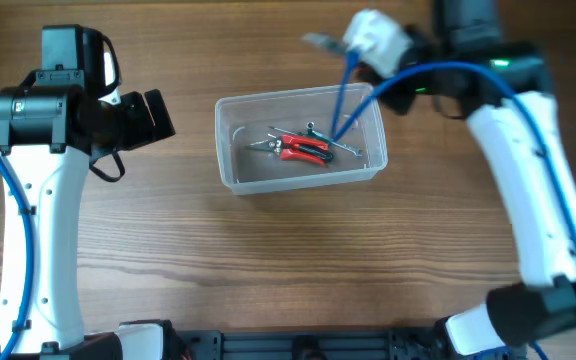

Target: Pack container

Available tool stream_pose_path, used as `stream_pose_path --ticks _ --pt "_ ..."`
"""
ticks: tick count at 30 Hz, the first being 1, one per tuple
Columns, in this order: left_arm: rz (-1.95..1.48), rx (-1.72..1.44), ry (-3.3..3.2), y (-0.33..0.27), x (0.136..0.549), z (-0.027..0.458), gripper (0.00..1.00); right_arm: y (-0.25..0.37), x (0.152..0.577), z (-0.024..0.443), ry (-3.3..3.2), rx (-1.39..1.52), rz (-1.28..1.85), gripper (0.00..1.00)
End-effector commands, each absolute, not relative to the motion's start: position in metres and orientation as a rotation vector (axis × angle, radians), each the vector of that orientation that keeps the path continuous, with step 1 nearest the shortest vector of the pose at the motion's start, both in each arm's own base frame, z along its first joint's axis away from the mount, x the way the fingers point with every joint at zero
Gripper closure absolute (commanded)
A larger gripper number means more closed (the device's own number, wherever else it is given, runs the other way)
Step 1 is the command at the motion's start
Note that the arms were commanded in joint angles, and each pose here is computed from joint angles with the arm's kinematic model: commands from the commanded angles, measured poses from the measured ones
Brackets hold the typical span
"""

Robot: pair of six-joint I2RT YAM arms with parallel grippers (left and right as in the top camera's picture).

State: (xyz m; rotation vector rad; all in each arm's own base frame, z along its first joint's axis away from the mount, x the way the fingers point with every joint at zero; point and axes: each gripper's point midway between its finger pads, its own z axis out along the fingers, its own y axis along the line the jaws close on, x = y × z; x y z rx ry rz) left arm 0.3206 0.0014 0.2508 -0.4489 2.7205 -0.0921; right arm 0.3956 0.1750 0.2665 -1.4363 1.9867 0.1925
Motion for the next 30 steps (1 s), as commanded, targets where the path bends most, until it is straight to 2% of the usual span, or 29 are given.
stream_pose_path --ticks 1,8,12,13,14,15,16,20,23,26,27,29,30 --pt "-0.108 -0.459 2.701 -0.001 0.32 0.257 0.0 0.218 0.389 0.201 2.009 -1.646 0.289 0.96" --pt "-0.108 -0.459 2.701 -0.001 0.32 0.257 0.0 0.23 0.383 0.076 2.287 -1.773 0.44 0.96" --pt "-0.109 -0.459 2.701 -0.001 0.32 0.257 0.0 0.228 0.382 0.057 2.35 -1.768 0.445 0.95" --pt "-0.108 -0.459 2.701 -0.001 0.32 0.257 0.0 0.228 0.382 0.057 2.351 -1.766 0.445 0.84" --pt "-0.108 -0.459 2.701 -0.001 0.32 0.257 0.0 0.228 0.382 0.058 2.363 -1.751 0.446 0.58" --pt "-0.108 -0.459 2.701 -0.001 0.32 0.257 0.0 0.228 0.382 0.058 2.395 -1.715 0.45 0.42" --pt "-0.108 -0.459 2.701 -0.001 0.32 0.257 0.0 0.228 0.382 0.058 2.415 -1.691 0.454 0.33" --pt "-0.108 -0.459 2.701 -0.001 0.32 0.257 0.0 0.23 0.389 0.072 2.472 -1.563 0.453 0.24" --pt "-0.108 -0.459 2.7 -0.001 0.321 0.257 0.0 0.229 0.419 0.137 2.41 -1.341 0.326 0.14" --pt "-0.109 -0.458 2.696 -0.001 0.322 0.258 0.0 0.191 0.462 0.214 2.331 -0.96 0.046 0.12" --pt "-0.11 -0.457 2.692 -0.001 0.323 0.258 0.0 0.167 0.475 0.247 2.296 -0.758 -0.037 0.19" --pt "-0.111 -0.456 2.686 -0.001 0.324 0.259 0.0 0.124 0.483 0.296 2.234 -0.464 -0.103 0.67" --pt "-0.112 -0.455 2.68 -0.001 0.325 0.259 0.0 0.105 0.484 0.316 2.196 -0.366 -0.106 0.76"
